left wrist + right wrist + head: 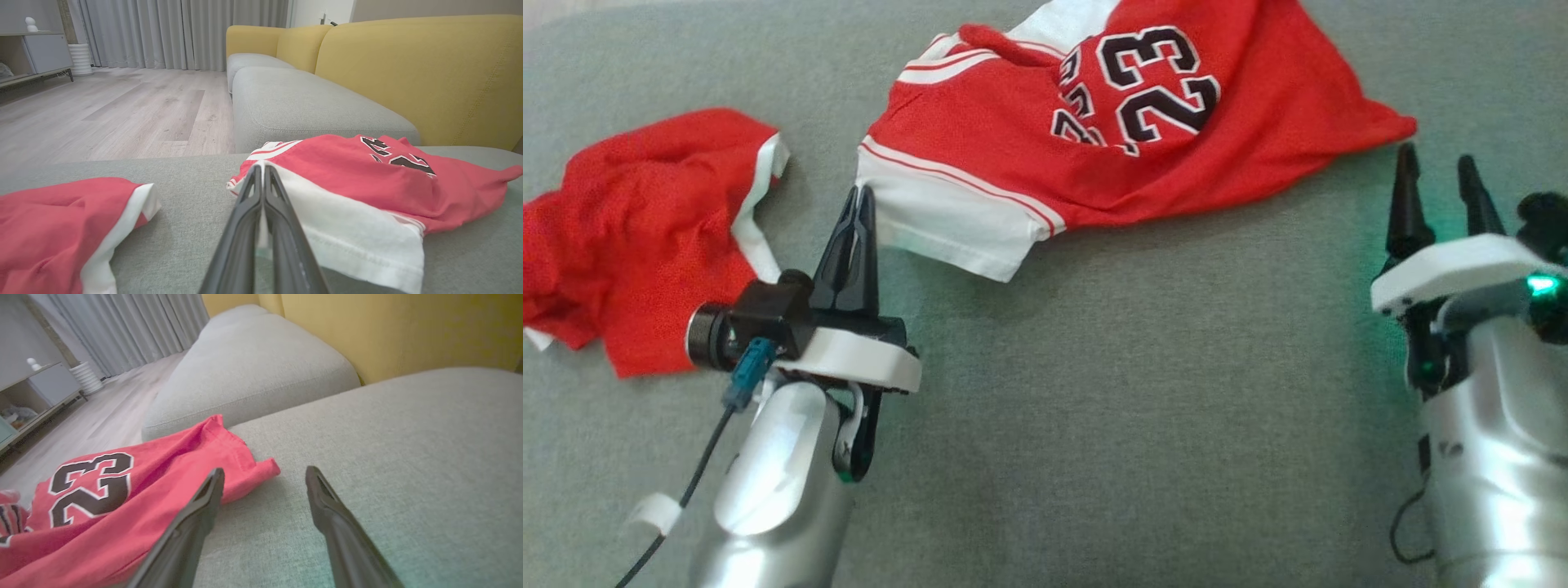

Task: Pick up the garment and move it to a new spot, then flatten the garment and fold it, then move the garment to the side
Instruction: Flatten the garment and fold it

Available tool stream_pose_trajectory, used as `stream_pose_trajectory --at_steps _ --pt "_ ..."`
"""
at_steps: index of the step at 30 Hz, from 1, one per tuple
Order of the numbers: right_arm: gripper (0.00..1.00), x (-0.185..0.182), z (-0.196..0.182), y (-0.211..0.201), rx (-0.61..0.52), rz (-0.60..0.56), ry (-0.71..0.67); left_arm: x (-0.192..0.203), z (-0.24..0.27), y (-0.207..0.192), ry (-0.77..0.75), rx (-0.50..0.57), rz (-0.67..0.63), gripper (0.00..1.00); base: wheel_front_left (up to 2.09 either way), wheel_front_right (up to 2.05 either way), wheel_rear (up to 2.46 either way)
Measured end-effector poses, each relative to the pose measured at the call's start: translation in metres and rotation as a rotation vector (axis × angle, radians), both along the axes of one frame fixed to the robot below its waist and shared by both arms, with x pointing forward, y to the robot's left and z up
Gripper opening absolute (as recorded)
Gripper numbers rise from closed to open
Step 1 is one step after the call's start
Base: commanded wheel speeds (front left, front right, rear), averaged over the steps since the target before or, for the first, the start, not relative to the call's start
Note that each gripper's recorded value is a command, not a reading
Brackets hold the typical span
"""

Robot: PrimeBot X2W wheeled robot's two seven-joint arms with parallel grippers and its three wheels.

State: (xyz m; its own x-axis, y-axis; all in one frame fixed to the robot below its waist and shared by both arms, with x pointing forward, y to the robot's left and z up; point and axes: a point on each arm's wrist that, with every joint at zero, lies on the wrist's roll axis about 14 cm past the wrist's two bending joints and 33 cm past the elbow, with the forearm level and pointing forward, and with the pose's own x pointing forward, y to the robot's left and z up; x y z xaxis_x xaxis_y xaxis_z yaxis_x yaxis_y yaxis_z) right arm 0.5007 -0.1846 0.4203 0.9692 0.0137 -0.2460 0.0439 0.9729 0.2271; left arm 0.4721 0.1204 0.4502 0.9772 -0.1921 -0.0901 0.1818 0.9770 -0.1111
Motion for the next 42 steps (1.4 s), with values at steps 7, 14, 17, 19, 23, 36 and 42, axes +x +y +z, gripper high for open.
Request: stream_pose_trajectory --at_steps 7,14,17,19,23,36,42 --pt "1.00 0.017 -0.038 0.005 0.041 -0.022 0.142 -0.003 -0.007 0.001 0.013 -0.008 0.006 0.00 0.00 0.00 0.00" --pt "1.00 0.030 -0.050 0.014 0.017 -0.007 0.169 -0.003 -0.013 0.004 0.028 -0.012 0.011 0.00 0.00 0.00 0.00" --pt "1.00 0.037 -0.045 0.018 0.025 -0.007 0.140 -0.003 -0.014 0.004 0.030 -0.012 0.013 0.00 0.00 0.00 0.00" --pt "1.00 0.042 -0.040 0.019 0.022 -0.006 0.115 -0.003 -0.014 0.004 0.030 -0.013 0.013 0.00 0.00 0.00 0.00" --pt "1.00 0.046 -0.033 0.022 0.017 0.002 0.091 -0.003 -0.013 0.004 0.027 -0.011 0.012 0.00 0.00 0.00 0.00" --pt "1.00 0.056 -0.021 0.028 -0.005 0.032 0.051 -0.004 -0.015 0.001 0.032 -0.009 0.004 0.00 0.00 0.00 0.00" --pt "1.00 0.065 -0.016 0.037 0.006 0.045 0.037 -0.002 -0.015 0.004 0.031 -0.007 0.007 0.00 0.00 0.00 0.00"
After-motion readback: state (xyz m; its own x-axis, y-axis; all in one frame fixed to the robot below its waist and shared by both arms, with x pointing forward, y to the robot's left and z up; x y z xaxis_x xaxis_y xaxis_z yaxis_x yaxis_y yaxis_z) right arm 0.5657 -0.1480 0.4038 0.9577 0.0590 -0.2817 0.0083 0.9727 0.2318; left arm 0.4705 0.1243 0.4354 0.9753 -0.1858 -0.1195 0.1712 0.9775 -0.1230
